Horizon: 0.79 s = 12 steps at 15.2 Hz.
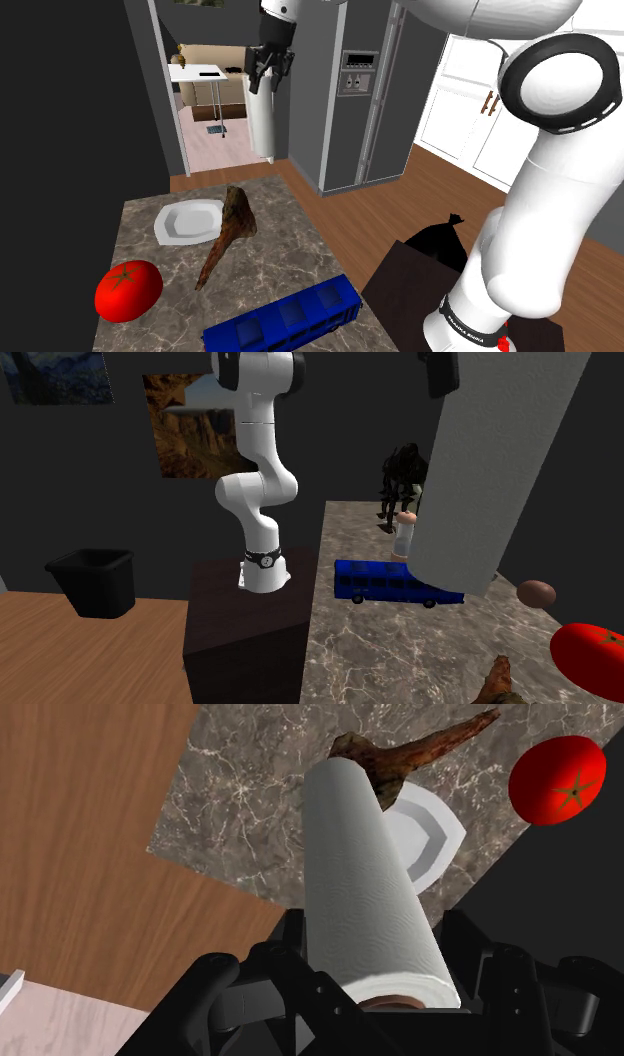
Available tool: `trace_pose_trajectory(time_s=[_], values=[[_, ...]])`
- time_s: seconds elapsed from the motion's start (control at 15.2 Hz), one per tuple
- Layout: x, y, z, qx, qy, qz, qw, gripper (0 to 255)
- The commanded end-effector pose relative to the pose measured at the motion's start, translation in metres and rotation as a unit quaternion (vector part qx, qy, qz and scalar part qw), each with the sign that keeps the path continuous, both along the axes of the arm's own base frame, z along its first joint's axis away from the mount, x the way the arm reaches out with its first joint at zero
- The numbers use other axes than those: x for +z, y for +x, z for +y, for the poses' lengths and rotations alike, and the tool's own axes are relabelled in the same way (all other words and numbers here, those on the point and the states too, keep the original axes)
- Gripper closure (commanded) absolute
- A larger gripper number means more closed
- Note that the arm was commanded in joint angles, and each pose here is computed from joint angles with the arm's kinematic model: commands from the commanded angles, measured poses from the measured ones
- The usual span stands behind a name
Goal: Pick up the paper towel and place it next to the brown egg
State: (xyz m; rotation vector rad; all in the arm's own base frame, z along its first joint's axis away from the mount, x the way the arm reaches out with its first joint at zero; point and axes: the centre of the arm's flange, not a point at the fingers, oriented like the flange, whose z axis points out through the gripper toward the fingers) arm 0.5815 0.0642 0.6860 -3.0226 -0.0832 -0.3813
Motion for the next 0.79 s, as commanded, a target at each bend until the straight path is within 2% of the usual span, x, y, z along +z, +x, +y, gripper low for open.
trace_pose_trajectory(time_s=[0.0,0.73], values=[[-0.002,-0.010,0.024,-0.001,0.000,0.000,1.0000,255],[-0.001,-0.058,0.161,-0.001,0.000,0.000,1.0000,255]])
